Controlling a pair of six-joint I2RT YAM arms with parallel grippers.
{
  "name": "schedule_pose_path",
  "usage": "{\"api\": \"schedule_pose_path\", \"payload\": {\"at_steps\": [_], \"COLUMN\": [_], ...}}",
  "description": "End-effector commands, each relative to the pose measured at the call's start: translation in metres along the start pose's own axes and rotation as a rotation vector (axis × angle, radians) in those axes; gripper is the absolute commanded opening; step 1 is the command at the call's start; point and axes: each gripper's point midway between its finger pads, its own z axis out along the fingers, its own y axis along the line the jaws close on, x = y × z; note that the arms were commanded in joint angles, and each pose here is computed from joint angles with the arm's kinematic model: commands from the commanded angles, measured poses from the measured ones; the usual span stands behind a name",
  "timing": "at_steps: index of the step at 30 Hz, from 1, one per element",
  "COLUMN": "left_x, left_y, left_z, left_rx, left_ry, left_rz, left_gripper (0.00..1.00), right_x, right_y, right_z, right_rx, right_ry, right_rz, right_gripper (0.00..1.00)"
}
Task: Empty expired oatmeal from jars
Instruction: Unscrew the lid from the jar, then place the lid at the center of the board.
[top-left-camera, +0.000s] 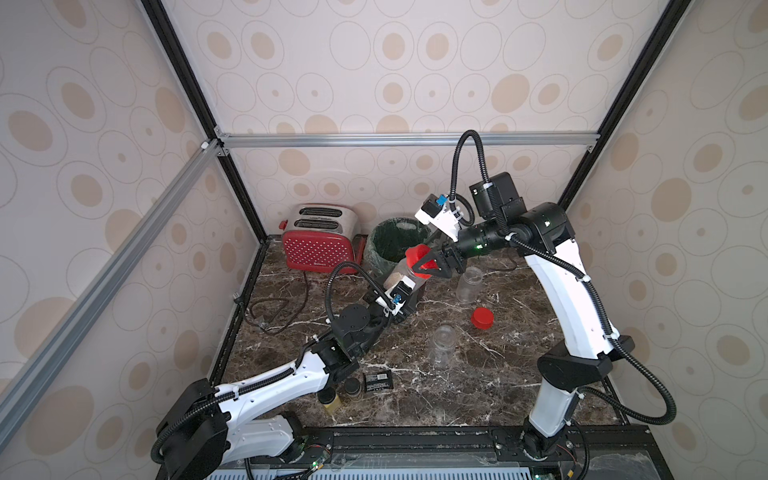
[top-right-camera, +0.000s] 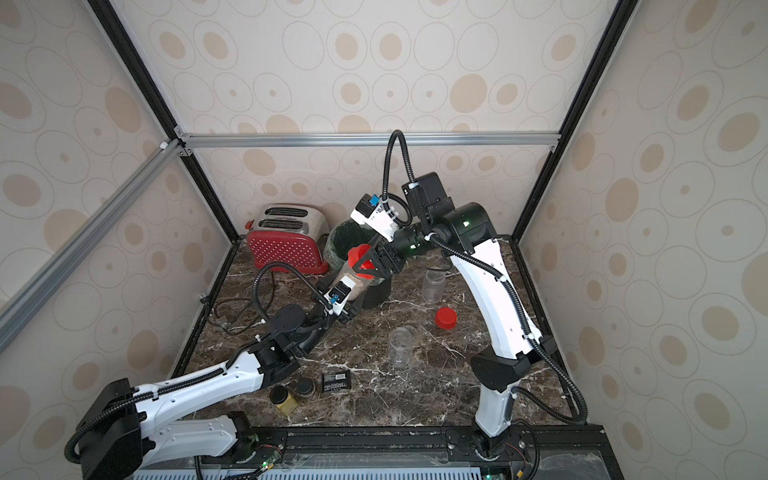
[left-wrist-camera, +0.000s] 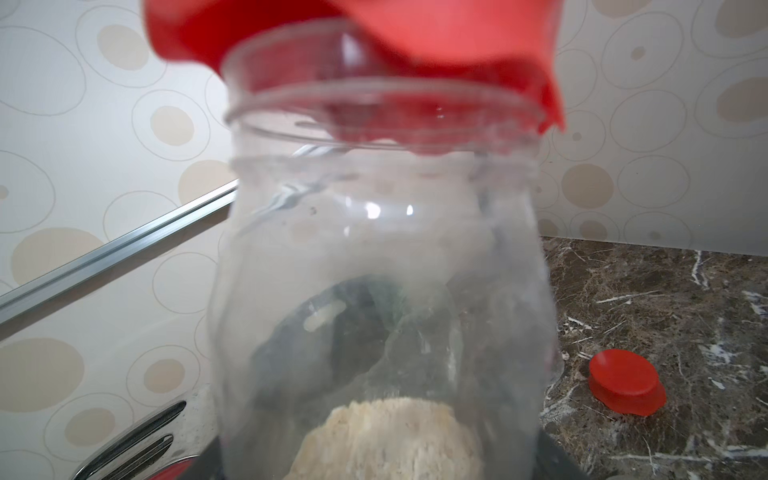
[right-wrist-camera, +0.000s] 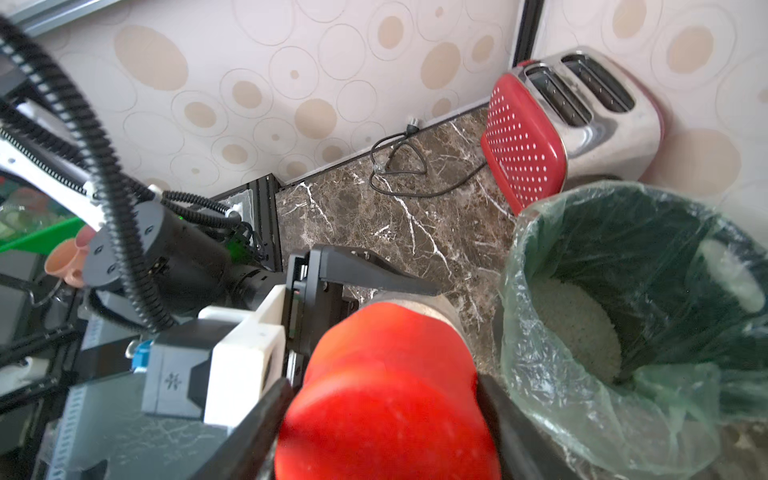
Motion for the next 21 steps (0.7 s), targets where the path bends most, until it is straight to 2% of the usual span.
{"api": "schedule_pose_path", "payload": {"at_steps": [1, 4, 7, 13, 17, 21], "left_x": [-0.011, -0.011, -0.011, -0.010, -0.011, -0.010], "left_y": [0.002, 0.003, 0.004, 0.004, 0.006, 0.009], "left_z": [0.000, 0.000, -0.001, -0.002, -0.004, -0.008], "left_rx": [0.009, 0.008, 0.003, 0.000, -0.003, -0.006], "left_ry": [-0.030, -0.030, -0.030, -0.027, -0.023, -0.004], "left_rz": [0.001, 0.002, 0.002, -0.016, -0.025, -0.030], "left_gripper": [0.51, 0.51, 0.51, 0.51, 0.51, 0.50], "right_x": [-0.009, -0.010, -0.013, -0.016, 0.023, 0.101], "right_y": [0.033, 0.028, 0.016, -0.017, -0.044, -0.059], "right_z": [-0.014, -0.013, -0.015, -0.027, -0.031, -0.027], "right_rx": [-0.116, -0.107, -0.070, 0.143, 0.326, 0.485], "right_ry": [-0.065, -0.068, -0.076, -0.114, -0.098, 0.021], "right_rz": [-0.204, -0.194, -0.115, 0.136, 0.388, 0.613], "right_gripper": [0.40, 0.40, 0.39, 0.35, 0.35, 0.32]}}
